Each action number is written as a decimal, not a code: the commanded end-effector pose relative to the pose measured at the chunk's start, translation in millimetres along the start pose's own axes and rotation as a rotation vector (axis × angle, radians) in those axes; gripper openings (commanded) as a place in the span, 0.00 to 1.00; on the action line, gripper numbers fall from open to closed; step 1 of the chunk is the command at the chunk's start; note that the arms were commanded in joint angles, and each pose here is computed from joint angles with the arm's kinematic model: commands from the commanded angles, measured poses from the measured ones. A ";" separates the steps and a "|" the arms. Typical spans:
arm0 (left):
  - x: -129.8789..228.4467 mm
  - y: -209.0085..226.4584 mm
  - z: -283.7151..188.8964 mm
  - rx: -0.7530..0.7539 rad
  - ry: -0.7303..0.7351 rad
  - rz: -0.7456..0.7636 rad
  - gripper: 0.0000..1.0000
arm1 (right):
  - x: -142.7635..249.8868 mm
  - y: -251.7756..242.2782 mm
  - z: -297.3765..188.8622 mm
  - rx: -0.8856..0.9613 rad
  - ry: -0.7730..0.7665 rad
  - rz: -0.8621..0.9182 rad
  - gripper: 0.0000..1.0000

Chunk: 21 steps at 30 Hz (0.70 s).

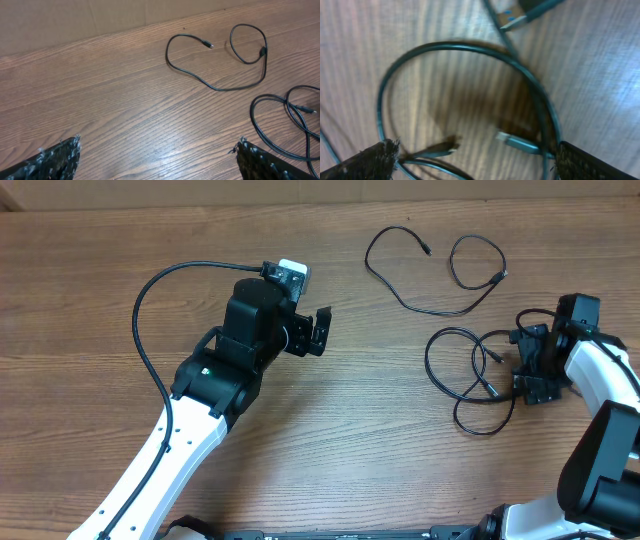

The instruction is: Untangle cables

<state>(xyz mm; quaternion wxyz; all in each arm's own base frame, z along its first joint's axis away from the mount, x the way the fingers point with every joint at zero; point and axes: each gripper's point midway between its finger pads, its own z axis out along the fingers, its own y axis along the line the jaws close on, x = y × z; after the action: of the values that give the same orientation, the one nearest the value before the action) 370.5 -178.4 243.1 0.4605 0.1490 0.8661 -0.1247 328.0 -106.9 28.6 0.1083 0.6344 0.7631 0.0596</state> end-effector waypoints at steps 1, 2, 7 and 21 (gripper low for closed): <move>0.1 -3.6 1.6 0.015 0.003 -0.012 1.00 | -6.5 -0.4 0.2 0.007 -0.022 -0.102 1.00; 0.1 -3.6 1.6 0.015 0.003 -0.012 1.00 | -7.8 0.0 -0.2 0.008 -0.028 -0.137 1.00; 0.9 -3.6 1.6 0.014 0.006 -0.012 1.00 | -17.8 -7.3 -5.7 0.061 -0.075 -0.094 1.00; 3.7 -3.3 1.9 0.013 0.016 -0.012 1.00 | -46.0 40.6 -15.3 -0.031 -0.228 -0.981 1.00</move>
<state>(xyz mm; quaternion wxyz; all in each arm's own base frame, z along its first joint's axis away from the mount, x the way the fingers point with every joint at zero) 369.5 -178.0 241.5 0.4571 0.1494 0.8680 -0.1237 358.8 -139.4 48.4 0.2005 0.3596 0.9111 -0.0227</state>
